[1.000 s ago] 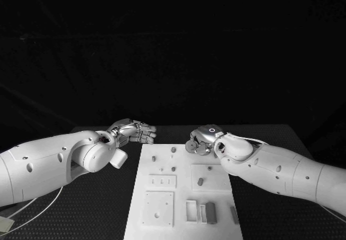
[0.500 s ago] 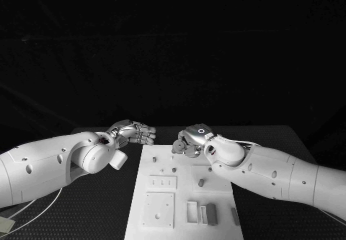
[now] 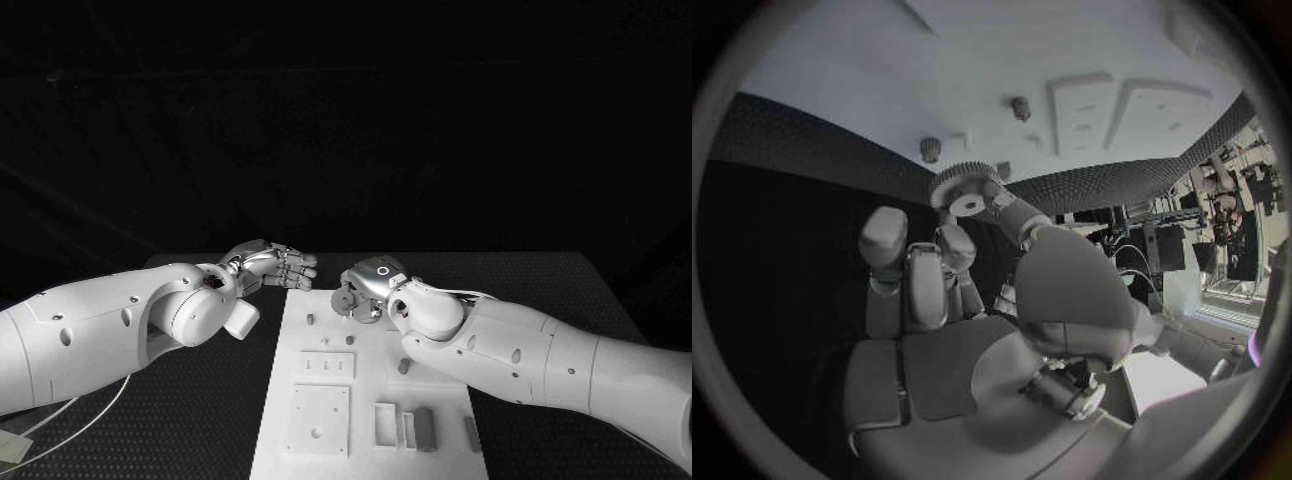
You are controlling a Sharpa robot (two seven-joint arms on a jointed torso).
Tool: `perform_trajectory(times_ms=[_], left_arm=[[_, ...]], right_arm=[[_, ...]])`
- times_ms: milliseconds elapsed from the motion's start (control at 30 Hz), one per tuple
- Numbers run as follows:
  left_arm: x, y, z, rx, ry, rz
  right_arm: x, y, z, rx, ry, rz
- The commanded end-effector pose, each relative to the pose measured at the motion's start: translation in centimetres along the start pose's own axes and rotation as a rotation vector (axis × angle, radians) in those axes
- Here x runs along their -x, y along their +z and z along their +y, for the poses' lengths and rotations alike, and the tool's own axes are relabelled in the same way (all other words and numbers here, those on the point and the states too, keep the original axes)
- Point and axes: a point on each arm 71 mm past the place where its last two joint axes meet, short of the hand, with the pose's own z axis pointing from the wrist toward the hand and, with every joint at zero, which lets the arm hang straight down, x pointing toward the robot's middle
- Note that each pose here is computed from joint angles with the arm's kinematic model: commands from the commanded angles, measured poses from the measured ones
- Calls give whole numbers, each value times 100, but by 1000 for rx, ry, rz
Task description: Assemble the parts on the task board
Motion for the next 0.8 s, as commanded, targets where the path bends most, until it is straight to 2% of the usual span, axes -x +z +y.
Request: perform_trajectory(times_ms=[33, 267, 533, 800], left_arm=[[-9, 8, -18, -13, 3, 3], [-22, 15, -22, -14, 3, 6], [-27, 28, -24, -15, 3, 7], [-22, 26, -23, -15, 3, 6]], right_arm=[[-47, 6, -15, -9, -23, 21], [-167, 6, 7, -11, -24, 49], [-231, 27, 69, -12, -4, 59], [-281, 26, 9, -31, -8, 75]])
